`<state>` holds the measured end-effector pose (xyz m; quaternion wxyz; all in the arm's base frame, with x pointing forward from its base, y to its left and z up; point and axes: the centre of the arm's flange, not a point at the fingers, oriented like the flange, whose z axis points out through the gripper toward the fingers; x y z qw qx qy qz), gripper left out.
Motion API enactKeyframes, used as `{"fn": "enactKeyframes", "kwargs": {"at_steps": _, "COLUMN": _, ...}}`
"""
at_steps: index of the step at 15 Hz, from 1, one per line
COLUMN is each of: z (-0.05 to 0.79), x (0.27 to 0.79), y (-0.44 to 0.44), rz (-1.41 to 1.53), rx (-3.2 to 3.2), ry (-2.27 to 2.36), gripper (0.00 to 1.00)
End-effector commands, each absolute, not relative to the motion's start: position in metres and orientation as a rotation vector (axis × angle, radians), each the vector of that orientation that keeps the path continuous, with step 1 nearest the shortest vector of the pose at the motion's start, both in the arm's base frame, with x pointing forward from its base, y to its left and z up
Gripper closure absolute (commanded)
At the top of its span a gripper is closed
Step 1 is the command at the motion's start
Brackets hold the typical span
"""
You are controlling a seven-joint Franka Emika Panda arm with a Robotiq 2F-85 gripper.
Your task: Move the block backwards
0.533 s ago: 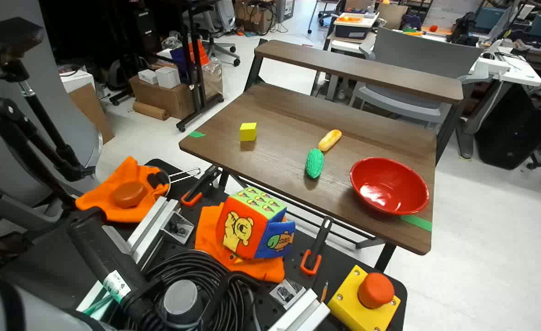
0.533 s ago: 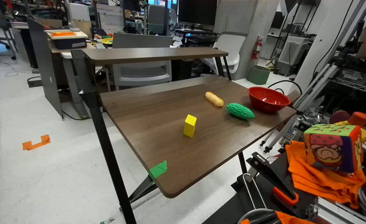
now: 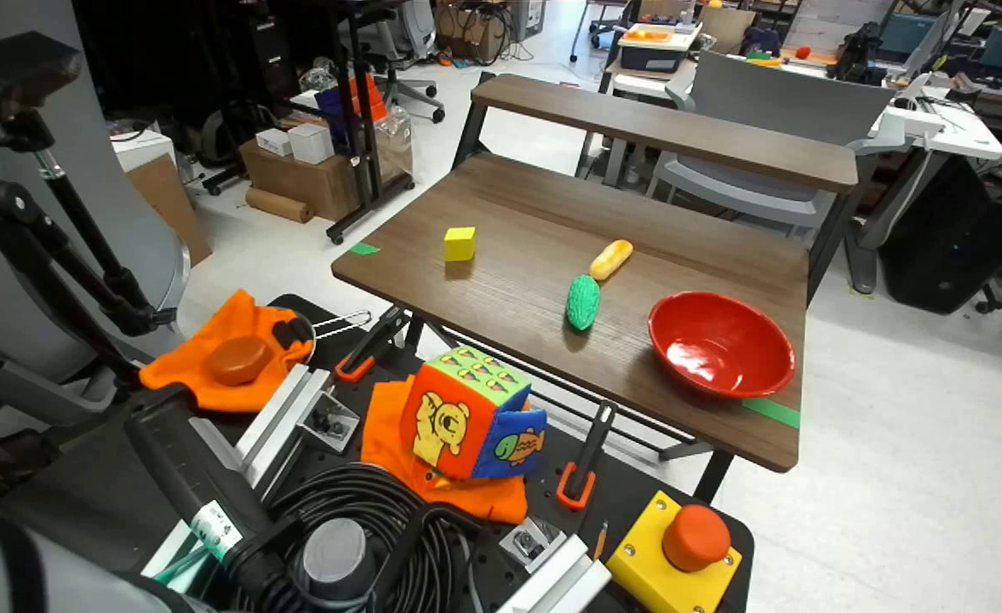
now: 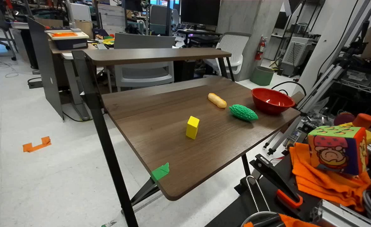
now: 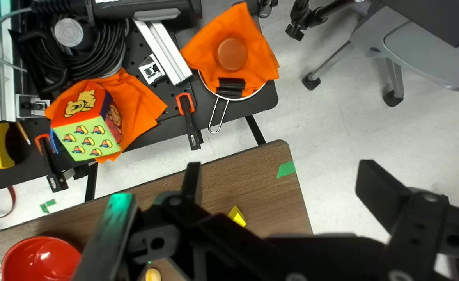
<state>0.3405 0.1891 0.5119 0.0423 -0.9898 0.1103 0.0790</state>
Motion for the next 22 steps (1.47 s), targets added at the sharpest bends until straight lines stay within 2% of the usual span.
{"fn": "enactKeyframes", "kwargs": {"at_steps": 1, "z": 0.508, "x": 0.345, "y": 0.191, "rz": 0.242, "rx": -3.041, "ry": 0.340, "gripper": 0.00}}
{"fn": "enactKeyframes", "kwargs": {"at_steps": 9, "z": 0.436, "x": 0.415, "y": 0.203, "rz": 0.177, "rx": -3.110, "ry": 0.398, "gripper": 0.00}}
{"fn": "enactKeyframes", "kwargs": {"at_steps": 16, "z": 0.335, "x": 0.480, "y": 0.215, "rz": 0.089, "rx": -3.095, "ry": 0.472, "gripper": 0.00}}
{"fn": "enactKeyframes", "kwargs": {"at_steps": 22, "z": 0.262, "x": 0.528, "y": 0.219, "rz": 0.215, "rx": -3.105, "ry": 0.619, "gripper": 0.00}}
